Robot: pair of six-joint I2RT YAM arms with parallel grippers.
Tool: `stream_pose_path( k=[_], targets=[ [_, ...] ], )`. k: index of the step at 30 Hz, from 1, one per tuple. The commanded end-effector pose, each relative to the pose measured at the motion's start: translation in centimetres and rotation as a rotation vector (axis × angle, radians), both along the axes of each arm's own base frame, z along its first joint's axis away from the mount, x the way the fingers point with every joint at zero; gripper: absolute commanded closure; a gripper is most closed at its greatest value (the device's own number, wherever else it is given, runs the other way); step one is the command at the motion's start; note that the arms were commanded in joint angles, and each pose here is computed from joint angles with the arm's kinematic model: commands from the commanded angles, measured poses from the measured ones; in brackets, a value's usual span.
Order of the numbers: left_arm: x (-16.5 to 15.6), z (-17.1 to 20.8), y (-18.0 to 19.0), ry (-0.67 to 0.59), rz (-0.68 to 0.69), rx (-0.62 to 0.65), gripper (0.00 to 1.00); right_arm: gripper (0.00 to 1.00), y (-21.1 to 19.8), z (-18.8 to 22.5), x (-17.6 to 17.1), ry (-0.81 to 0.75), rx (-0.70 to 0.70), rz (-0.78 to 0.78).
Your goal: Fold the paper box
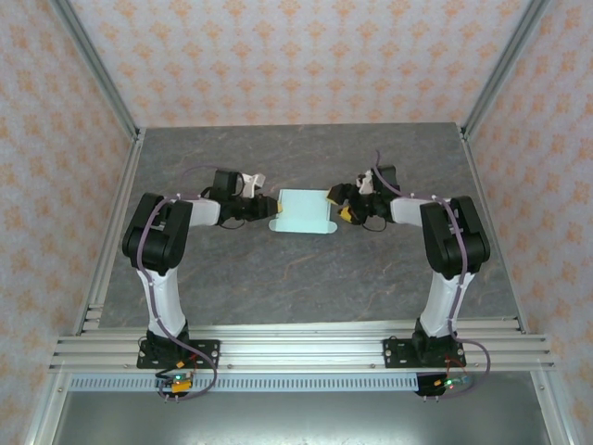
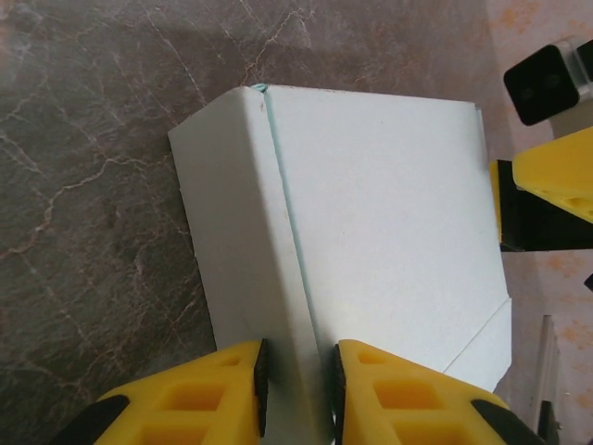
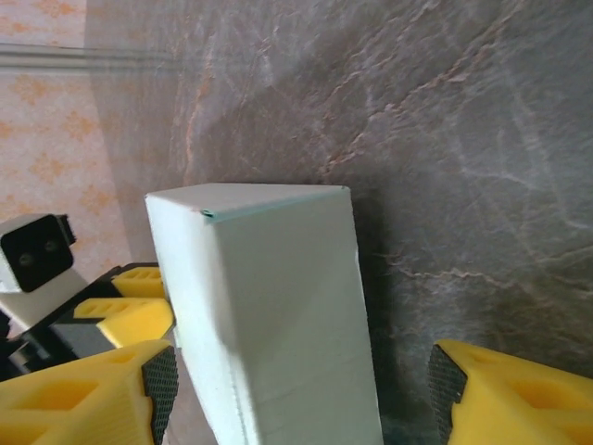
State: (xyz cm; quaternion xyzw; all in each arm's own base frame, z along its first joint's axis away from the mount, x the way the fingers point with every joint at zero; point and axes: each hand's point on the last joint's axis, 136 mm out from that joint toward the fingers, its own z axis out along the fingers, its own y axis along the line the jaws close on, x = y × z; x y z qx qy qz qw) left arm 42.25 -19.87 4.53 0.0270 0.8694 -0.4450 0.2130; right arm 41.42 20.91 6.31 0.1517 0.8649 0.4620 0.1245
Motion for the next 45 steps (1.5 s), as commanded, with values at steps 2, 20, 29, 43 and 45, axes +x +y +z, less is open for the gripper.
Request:
stream_pose_path(
  k=[2, 20, 29, 43, 45],
  targets=[
    [-2.5, -5.8, 2.3, 0.19, 0.077, 0.086, 0.77, 0.27, 0.8, 0.9, 0.2, -0.008, 0.064, 0.026],
    [-2.1, -6.4, 2.7, 0.231, 0.118, 0.067, 0.79, 0.32, 3.3, 0.8, 1.0, 0.047, 0.277, -0.053],
    [-1.2, -3.5, 2.5, 0.159, 0.143, 0.027, 0.52, 0.54, 3.9, 3.3, 2.0, 0.05, 0.382, -0.114],
    [0.3, 12.8, 2.5, -0.625, 0.071, 0.11, 0.14, 0.58, 2.3, 3.3, -0.1, 0.379, 0.32, -0.241],
    [-1.6, 11.4, 0.9, -0.727, -0.118, 0.271, 0.13, 0.57, 2.1, 3.6, -0.4, 0.419, 0.309, -0.238]
  ],
)
